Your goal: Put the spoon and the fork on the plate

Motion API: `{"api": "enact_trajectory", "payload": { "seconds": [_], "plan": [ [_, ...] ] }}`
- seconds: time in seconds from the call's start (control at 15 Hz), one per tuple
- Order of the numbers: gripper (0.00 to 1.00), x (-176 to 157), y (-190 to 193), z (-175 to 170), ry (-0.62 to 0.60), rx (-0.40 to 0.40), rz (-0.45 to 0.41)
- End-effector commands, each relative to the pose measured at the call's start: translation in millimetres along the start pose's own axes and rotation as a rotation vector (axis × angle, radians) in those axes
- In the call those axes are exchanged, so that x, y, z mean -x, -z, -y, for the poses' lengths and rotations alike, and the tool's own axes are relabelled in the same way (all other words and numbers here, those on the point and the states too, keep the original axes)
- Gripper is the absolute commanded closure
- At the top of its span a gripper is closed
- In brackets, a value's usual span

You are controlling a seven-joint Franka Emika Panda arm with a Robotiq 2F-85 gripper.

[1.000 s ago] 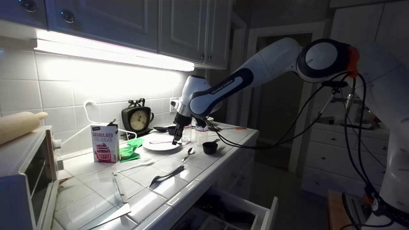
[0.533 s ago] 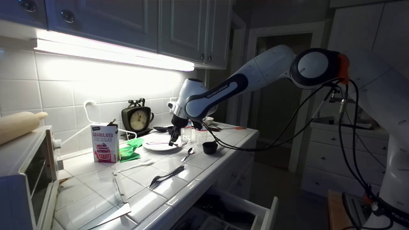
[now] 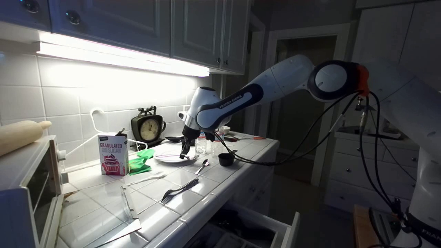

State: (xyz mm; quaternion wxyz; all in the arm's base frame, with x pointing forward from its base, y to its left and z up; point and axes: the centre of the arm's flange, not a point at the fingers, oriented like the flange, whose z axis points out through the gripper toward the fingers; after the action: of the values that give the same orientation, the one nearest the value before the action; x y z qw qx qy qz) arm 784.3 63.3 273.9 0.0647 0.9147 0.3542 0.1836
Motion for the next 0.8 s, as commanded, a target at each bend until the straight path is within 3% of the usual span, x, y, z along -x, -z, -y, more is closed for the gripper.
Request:
{"api": "enact_trajectory", "payload": {
  "seconds": [0.0, 0.27, 0.33, 0.47, 0.73],
  "plan": [
    [0.98, -13.4, -8.2, -8.1, 0.022, -0.01, 0.003],
    [0.98, -15.4, -8.3, -8.6, 0.026, -0.007, 0.003],
    [0.86, -15.9, -8.2, -8.8, 0.027, -0.007, 0.003],
    [0.73, -16.7, -8.1, -9.0, 0.027, -0.006, 0.002],
    [0.75, -17.3, -7.4, -8.8, 0.03, -0.003, -0.001]
  ]
}}
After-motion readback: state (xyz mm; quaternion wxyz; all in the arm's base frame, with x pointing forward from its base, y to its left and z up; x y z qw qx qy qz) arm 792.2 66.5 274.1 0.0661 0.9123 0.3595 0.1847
